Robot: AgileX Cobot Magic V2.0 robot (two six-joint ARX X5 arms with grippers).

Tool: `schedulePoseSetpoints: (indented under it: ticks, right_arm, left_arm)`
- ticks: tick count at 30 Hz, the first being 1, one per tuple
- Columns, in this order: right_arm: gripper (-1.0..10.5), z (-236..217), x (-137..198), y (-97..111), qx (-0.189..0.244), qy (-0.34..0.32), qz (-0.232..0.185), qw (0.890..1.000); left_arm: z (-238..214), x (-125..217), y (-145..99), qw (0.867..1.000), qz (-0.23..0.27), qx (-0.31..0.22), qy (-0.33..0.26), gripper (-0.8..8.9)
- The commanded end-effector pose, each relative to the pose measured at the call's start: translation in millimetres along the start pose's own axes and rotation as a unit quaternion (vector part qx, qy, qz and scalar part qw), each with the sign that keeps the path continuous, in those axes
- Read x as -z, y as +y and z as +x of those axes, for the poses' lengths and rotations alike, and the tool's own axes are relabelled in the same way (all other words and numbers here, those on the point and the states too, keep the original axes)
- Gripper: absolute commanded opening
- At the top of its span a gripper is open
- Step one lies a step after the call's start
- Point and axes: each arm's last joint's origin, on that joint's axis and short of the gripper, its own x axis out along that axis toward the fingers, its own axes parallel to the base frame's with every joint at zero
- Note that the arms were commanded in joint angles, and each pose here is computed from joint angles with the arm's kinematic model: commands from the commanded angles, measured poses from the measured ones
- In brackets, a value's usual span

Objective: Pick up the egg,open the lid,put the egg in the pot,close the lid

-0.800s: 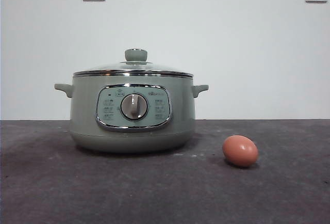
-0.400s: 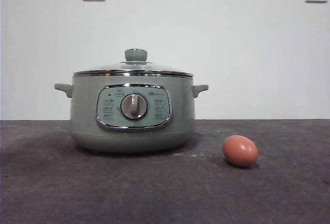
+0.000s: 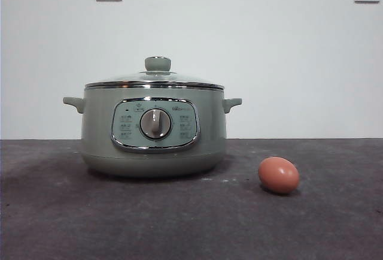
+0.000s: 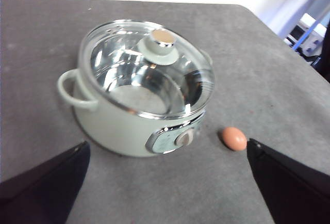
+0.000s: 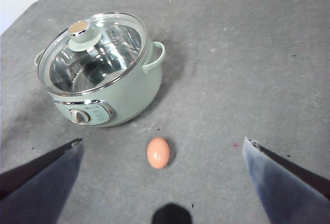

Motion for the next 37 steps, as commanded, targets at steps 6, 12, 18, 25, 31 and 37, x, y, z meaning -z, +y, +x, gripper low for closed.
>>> schedulePoseSetpoints:
  ticks: [6,12,18,25,31,37]
  right_arm:
    - [7.6,3.6,-2.1,-1.3,-0.011,0.005,0.005,1.0]
    - [7.5,12.0,-4.2,-3.4,-0.02,0.021,0.008,1.0]
    - [7.5,21.6,-6.4,-5.7,-0.029,0.039,0.012,0.999]
    - [7.5,26.6,-7.3,-7.5,-0.031,0.049,0.015,0.998]
    - [7.5,28.0,-7.7,-8.2,-0.031,0.05,0.016,0.998]
    - [7.5,31.8,-8.0,-10.0,-0.031,0.059,0.021,0.998]
  left_arm:
    - [32.0,-23.2,-0.2,0.999,0.018,0.042,0.029,7.58]
    - [70.7,-58.7,-8.0,0.995,0.072,0.048,0.042,7.58]
    - [129.2,-92.4,-20.7,0.988,0.134,0.024,0.068,7.58]
    - [232.7,-110.6,-14.7,0.979,0.165,0.019,0.121,7.57]
    - [282.0,-92.0,0.6,0.975,0.156,0.018,0.157,7.54]
    - [302.5,-76.6,8.9,0.971,0.146,0.016,0.187,7.47]
